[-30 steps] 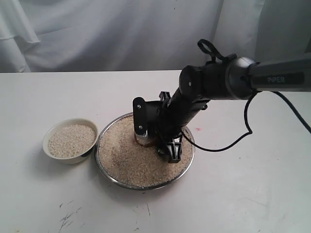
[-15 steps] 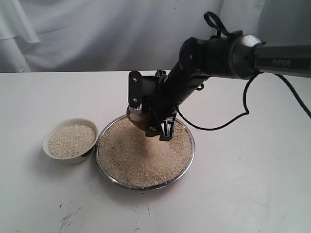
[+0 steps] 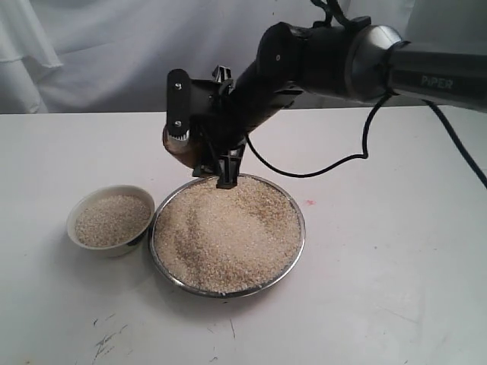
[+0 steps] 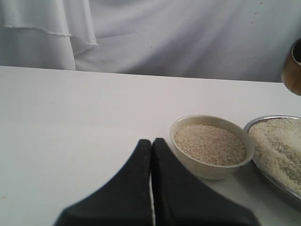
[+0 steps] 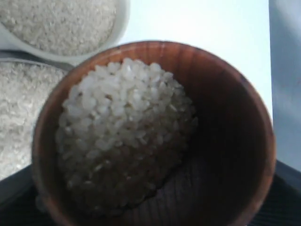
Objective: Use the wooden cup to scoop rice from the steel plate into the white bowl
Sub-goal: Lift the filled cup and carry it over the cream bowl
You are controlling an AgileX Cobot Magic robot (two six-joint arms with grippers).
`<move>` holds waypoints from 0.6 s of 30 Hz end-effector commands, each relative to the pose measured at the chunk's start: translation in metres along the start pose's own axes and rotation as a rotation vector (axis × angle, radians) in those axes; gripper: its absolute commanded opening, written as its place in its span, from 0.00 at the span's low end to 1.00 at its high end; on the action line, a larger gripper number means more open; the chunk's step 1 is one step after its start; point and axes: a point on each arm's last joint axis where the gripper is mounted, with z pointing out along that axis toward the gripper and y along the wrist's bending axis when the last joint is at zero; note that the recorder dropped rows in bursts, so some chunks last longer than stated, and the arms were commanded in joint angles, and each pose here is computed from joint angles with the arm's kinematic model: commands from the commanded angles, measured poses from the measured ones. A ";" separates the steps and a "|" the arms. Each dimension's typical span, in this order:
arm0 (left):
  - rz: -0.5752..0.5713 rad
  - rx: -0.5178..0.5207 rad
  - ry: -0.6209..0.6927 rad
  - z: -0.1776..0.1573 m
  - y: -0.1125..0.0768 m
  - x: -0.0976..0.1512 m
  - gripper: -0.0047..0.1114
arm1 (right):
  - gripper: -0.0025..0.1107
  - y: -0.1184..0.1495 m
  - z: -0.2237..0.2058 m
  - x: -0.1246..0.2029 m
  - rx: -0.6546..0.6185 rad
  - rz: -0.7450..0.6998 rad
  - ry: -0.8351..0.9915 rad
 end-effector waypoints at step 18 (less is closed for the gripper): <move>-0.004 0.002 -0.007 0.000 0.000 0.001 0.04 | 0.02 0.006 0.068 -0.074 0.180 -0.232 0.019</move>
